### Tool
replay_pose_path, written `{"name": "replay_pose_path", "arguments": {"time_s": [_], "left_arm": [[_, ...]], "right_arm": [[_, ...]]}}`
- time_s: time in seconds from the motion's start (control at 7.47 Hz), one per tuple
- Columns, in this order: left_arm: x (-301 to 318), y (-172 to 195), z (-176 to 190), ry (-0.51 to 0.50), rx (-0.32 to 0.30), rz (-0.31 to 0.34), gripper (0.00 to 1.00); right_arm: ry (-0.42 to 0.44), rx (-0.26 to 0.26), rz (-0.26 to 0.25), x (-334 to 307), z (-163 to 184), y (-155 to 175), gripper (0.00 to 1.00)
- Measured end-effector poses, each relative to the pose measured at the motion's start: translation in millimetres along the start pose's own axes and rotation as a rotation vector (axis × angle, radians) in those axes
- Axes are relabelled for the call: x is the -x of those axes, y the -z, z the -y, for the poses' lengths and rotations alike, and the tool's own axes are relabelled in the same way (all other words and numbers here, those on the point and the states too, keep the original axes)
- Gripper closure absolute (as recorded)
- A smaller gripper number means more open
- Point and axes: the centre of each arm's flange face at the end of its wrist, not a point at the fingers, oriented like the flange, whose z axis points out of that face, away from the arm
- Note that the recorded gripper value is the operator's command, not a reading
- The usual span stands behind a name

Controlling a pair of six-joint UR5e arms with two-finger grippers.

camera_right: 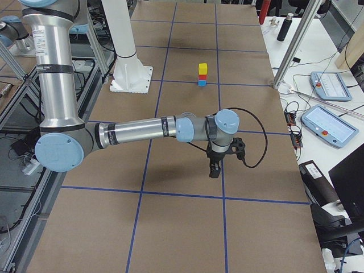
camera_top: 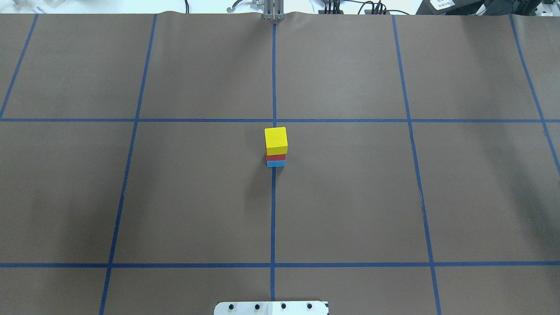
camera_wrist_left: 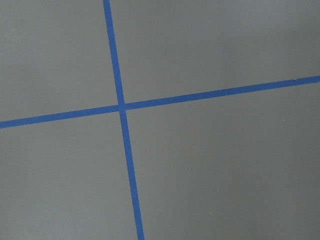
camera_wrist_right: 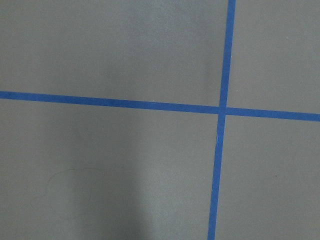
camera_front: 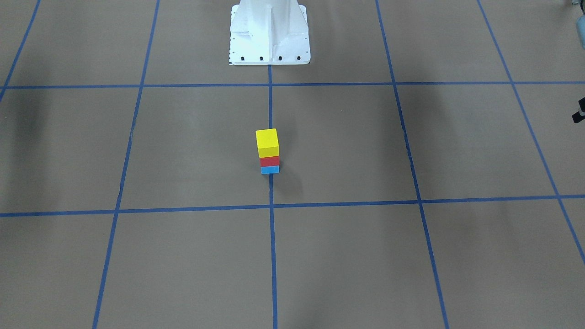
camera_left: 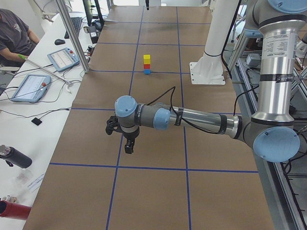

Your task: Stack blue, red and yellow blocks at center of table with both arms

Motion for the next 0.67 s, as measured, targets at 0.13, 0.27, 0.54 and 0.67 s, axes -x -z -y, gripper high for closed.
{"name": "replay_pose_path", "arguments": {"time_s": [0.13, 0.27, 0.54, 0.67], "left_arm": [[0.4, -0.5, -0.8, -0.002, 0.000, -0.001, 0.01], [0.3, -0.8, -1.1, -0.003, 0.000, -0.001, 0.01], [-3.7, 2.4, -0.7, -0.011, -0.006, -0.007, 0.01], [-8.2, 5.5, -0.3, -0.018, -0.011, -0.019, 0.01]], "right_arm": [[-0.002, 0.005, 0.003, -1.3, -0.8, -1.6, 0.00], [-0.007, 0.011, 0.005, -3.2, -1.6, -4.1, 0.00], [-0.009, 0.014, 0.007, -4.3, -2.1, -5.8, 0.00], [-0.013, 0.018, 0.010, -5.7, -5.0, -7.4, 0.00]]}}
